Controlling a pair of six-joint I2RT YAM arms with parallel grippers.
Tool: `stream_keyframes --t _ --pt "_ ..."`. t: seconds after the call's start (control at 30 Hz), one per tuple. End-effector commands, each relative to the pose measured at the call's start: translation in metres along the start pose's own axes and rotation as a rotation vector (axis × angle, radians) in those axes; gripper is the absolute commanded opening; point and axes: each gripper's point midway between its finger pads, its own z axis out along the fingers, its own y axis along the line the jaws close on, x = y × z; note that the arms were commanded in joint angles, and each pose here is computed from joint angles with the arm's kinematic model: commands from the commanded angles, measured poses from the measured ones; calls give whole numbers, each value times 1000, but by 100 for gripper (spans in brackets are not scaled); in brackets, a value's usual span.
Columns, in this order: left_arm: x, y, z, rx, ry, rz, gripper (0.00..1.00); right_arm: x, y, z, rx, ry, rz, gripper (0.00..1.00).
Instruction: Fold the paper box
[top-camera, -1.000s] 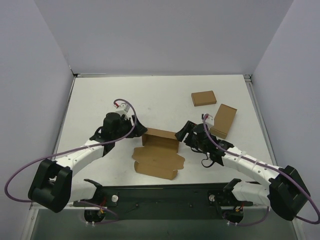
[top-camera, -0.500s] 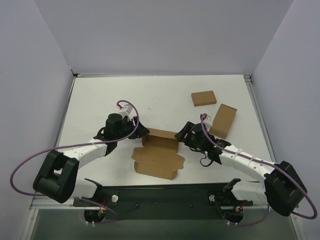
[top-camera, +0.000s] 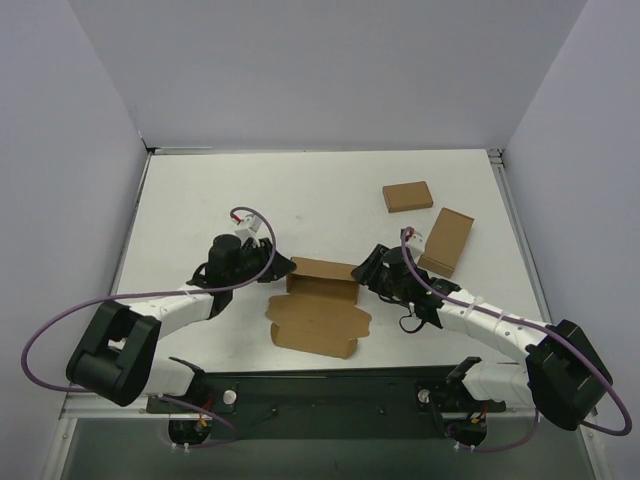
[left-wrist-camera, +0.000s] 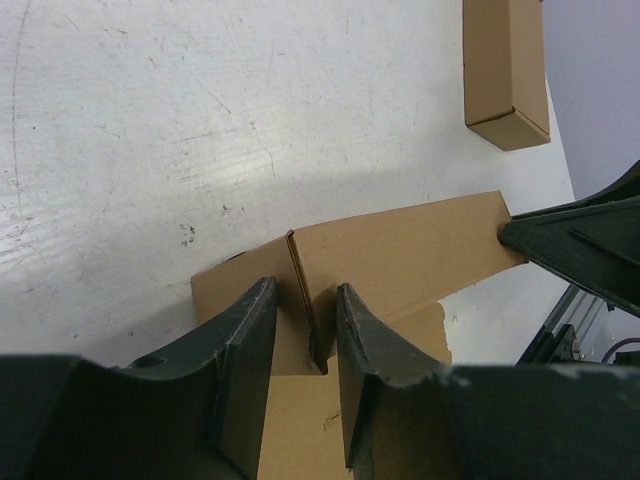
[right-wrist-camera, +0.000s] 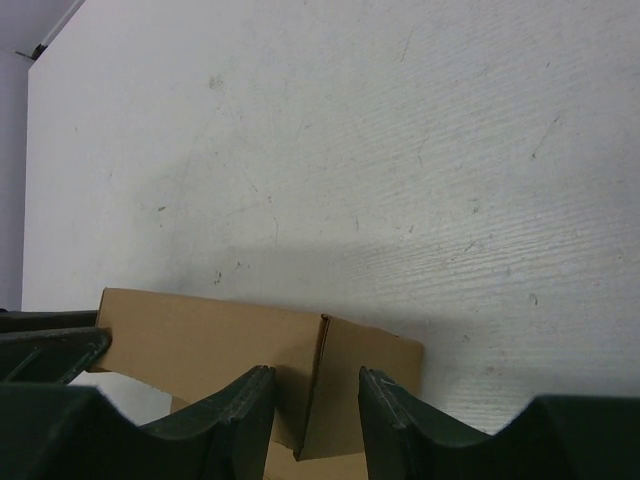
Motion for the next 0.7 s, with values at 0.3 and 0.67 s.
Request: stream_keyframes --t 0.3,0.67 --pt "62 34 -16 -47 80 -83 27 15 -35 2 104 3 -2 33" --pt "49 21 -17 -12 52 -74 32 8 -30 -3 106 -16 -42 37"
